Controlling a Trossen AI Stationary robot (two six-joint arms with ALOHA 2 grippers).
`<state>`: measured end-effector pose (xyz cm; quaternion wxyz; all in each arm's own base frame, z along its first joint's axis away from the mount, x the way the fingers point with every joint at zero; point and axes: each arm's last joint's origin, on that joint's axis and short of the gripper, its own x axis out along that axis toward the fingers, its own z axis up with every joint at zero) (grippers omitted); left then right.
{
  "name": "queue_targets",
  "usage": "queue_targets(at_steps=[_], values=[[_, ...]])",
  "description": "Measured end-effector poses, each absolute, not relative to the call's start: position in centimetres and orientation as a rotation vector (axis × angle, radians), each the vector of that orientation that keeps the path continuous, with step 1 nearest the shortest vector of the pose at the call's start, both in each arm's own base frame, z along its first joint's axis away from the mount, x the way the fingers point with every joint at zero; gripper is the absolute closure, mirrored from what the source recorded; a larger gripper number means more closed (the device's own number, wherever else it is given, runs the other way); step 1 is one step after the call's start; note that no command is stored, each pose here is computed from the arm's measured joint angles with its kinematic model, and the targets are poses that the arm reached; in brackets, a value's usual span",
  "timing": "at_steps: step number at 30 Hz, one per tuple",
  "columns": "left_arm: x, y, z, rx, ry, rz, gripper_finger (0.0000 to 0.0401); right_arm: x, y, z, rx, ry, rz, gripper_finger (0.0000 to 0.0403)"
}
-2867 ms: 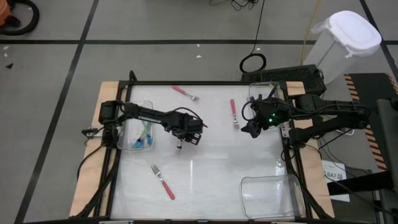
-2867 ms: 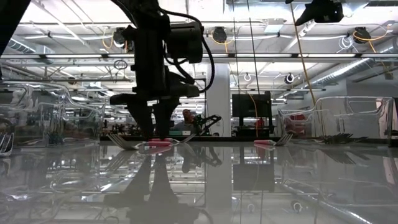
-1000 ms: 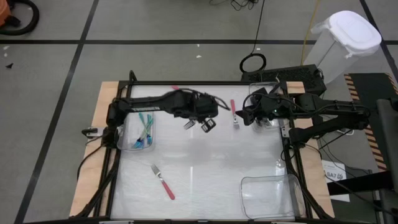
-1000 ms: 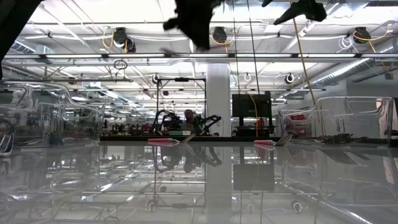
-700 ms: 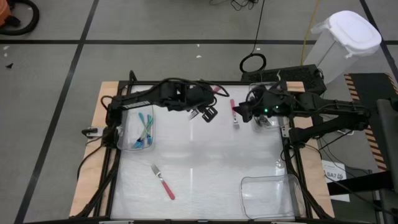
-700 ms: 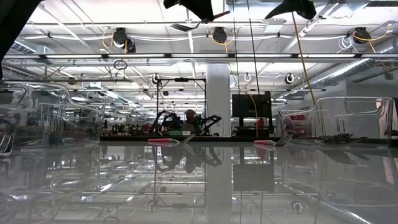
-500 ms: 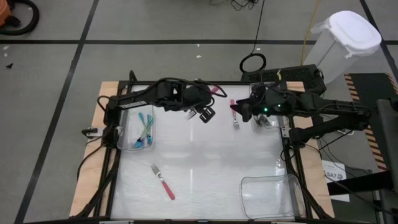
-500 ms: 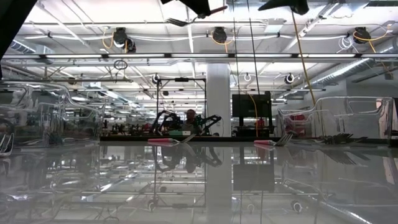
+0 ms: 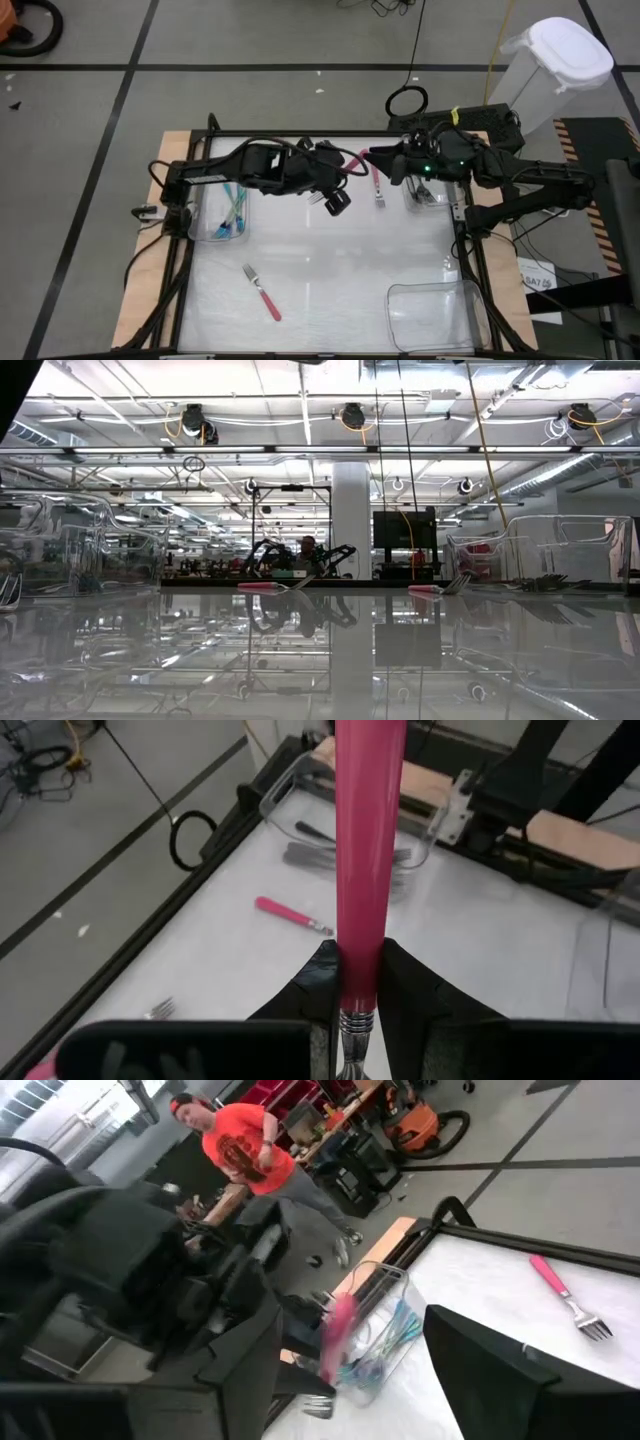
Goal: Sort silverware by color (type)
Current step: Put the pink fork into the bottom right transparent bin
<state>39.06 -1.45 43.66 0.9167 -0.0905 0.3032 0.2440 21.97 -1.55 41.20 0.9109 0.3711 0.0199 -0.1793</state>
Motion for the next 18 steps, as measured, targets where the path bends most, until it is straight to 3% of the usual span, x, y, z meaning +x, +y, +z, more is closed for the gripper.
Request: queue_targets(at_steps=[11,18], values=[[39.2,-1.7,44.0,-0.151,0.578,0.535,0.0358,23.4,-1.6,40.7,0.767,0.044,-0.372,0.0166],[39.2,-1.7,44.0,-0.123,0.587,0.527,0.0358,23.8,-1.6,40.6,0.769,0.031,-0.369,0.0224]])
